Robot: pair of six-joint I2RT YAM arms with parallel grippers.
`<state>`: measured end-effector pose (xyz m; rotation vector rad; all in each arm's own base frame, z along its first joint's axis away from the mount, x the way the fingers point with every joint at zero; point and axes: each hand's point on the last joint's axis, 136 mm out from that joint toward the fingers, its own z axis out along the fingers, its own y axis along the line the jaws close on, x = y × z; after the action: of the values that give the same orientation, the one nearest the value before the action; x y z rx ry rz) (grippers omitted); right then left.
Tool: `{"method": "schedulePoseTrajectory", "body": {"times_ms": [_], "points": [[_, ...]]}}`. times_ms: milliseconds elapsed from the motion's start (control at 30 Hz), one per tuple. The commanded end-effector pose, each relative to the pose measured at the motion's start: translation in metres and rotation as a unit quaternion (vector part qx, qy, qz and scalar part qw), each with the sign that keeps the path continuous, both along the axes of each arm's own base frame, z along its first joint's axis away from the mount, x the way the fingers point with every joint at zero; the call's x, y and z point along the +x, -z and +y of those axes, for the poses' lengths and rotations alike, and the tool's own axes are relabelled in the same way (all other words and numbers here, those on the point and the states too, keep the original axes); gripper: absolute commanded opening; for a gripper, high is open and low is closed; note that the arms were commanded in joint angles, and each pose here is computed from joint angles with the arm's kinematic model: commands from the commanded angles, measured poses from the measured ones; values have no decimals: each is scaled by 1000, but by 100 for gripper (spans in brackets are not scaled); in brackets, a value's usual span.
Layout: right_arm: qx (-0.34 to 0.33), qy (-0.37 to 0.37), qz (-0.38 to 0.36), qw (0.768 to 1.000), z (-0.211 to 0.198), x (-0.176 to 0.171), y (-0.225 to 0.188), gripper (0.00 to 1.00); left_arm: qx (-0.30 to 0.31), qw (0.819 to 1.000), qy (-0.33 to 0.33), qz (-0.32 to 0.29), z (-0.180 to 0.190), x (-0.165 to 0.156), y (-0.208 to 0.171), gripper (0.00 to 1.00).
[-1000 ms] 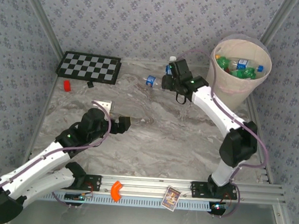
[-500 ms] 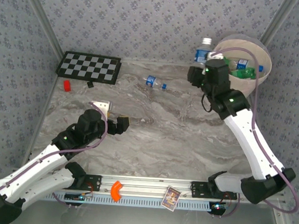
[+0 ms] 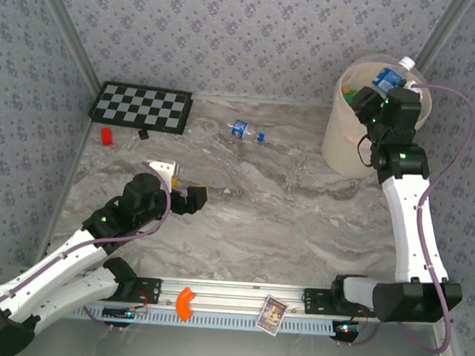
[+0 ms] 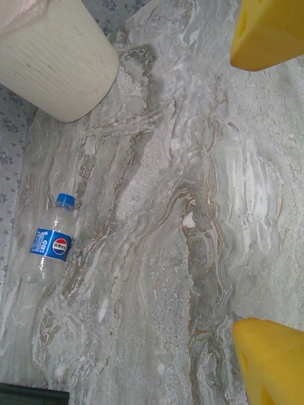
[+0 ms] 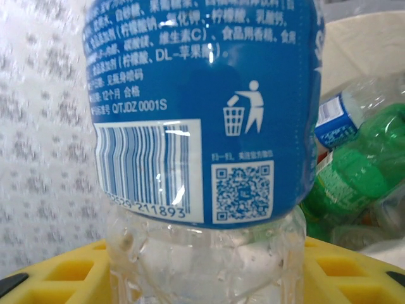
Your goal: Put the plastic bottles in the bin
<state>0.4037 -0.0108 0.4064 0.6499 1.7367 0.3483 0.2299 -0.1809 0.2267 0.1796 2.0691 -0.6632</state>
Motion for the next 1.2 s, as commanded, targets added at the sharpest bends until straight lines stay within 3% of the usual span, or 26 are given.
{"method": "schedulePoseTrajectory", "body": {"times_ms": [0, 367, 833, 1067, 1167], "points": [[59, 24, -51, 997, -11, 17, -13, 51, -32, 999, 4, -24, -2, 0, -26, 100], [165, 96, -78, 978, -61, 71, 1, 54, -24, 999, -3, -29, 4, -2, -29, 100], [299, 115, -77, 944, -70, 126, 26, 54, -20, 999, -7, -29, 7, -3, -27, 100], [310, 127, -56, 941, -73, 142, 36, 55, -15, 999, -16, -35, 14, -5, -28, 100], [306, 120, -50, 943, -69, 145, 37, 62, -14, 999, -19, -37, 17, -6, -28, 100]]}}
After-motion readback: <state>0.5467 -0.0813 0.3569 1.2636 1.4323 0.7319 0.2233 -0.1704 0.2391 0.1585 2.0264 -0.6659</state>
